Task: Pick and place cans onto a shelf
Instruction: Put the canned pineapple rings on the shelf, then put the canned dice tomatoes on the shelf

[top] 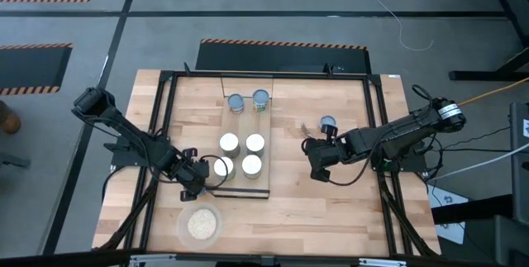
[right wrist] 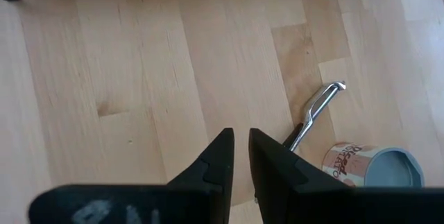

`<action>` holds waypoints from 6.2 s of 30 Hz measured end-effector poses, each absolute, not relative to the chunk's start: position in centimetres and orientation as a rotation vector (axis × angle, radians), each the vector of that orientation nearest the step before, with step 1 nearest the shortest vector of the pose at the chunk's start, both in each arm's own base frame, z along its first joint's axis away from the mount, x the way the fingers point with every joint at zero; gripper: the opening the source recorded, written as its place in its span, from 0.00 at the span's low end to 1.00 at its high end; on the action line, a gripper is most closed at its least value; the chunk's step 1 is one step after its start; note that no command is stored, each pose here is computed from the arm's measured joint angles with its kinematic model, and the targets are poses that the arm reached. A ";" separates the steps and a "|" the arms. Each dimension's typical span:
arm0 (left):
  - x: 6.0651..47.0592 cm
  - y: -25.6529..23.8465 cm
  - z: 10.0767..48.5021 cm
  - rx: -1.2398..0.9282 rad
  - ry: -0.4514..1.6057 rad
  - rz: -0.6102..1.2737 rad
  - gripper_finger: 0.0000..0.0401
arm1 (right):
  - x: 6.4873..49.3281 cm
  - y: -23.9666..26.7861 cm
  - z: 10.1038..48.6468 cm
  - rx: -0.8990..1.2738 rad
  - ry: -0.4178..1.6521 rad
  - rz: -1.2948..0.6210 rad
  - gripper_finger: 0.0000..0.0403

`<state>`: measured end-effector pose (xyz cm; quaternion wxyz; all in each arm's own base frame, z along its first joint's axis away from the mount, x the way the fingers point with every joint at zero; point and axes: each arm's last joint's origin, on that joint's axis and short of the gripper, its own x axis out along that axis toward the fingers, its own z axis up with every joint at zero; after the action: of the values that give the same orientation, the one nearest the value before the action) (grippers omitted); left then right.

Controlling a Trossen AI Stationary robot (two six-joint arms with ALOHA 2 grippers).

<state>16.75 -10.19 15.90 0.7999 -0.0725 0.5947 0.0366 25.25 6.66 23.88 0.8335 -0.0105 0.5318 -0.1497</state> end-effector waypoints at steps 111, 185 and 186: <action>29.2 12.5 22.3 0.123 1.304 0.046 0.03 | 27.3 7.3 24.9 -0.311 0.944 -0.078 0.13; 17.5 12.5 26.6 0.107 0.667 -0.033 0.16 | 22.1 -7.1 22.3 0.531 1.190 -0.636 0.13; 17.5 12.5 26.6 0.107 0.666 -0.033 0.16 | 22.1 -7.1 22.3 0.531 1.190 -0.635 0.13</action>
<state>17.49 12.50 26.63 0.9435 0.0524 0.3268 -0.0161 22.06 -7.11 22.29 0.7486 0.2429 0.5443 -0.2906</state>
